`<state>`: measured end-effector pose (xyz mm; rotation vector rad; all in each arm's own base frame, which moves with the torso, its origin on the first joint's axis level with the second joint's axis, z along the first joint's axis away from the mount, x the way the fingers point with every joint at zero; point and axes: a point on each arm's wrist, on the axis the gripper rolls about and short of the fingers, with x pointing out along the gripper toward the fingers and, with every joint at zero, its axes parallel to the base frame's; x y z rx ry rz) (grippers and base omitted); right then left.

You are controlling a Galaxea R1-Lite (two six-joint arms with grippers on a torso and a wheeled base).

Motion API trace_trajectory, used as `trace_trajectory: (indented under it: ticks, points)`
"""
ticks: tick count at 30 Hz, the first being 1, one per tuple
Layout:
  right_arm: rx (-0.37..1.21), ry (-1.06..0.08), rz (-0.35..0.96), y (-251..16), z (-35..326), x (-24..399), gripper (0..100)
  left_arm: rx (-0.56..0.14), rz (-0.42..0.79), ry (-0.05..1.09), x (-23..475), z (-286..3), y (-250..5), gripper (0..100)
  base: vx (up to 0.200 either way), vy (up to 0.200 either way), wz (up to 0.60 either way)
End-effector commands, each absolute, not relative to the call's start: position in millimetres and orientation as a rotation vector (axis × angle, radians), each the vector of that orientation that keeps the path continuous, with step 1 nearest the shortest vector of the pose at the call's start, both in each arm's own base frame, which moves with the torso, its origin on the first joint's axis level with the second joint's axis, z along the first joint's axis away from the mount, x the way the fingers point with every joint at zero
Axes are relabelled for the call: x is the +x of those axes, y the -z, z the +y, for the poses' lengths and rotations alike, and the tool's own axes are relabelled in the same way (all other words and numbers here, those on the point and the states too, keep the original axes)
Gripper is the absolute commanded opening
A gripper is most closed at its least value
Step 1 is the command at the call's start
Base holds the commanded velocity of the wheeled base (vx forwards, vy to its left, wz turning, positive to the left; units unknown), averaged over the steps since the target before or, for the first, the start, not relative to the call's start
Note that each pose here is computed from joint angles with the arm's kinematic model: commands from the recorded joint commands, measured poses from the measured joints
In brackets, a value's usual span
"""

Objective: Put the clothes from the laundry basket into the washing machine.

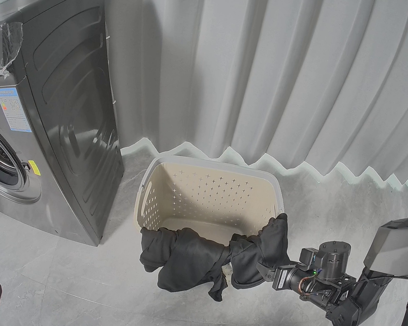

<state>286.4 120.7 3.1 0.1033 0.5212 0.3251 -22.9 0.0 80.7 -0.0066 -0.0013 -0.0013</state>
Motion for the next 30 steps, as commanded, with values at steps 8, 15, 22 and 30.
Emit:
trace_trajectory:
  ticks: [8,15,22,30]
  points:
    - [0.096,-0.336,0.540,24,133,304,100,-0.008,0.000,0.003,-23,0,-75,100,0.000,0.000,0.00]
    - [0.114,-0.338,0.496,27,138,317,100,-0.008,0.000,0.003,-23,0,-75,100,0.000,0.000,0.00]
    - [0.118,-0.338,0.484,27,137,316,0,-0.008,0.000,0.002,-23,0,-75,100,0.000,0.000,0.00]
    - [0.127,-0.357,0.429,18,135,303,0,-0.008,0.000,0.003,-23,0,-75,100,0.000,0.000,0.00]
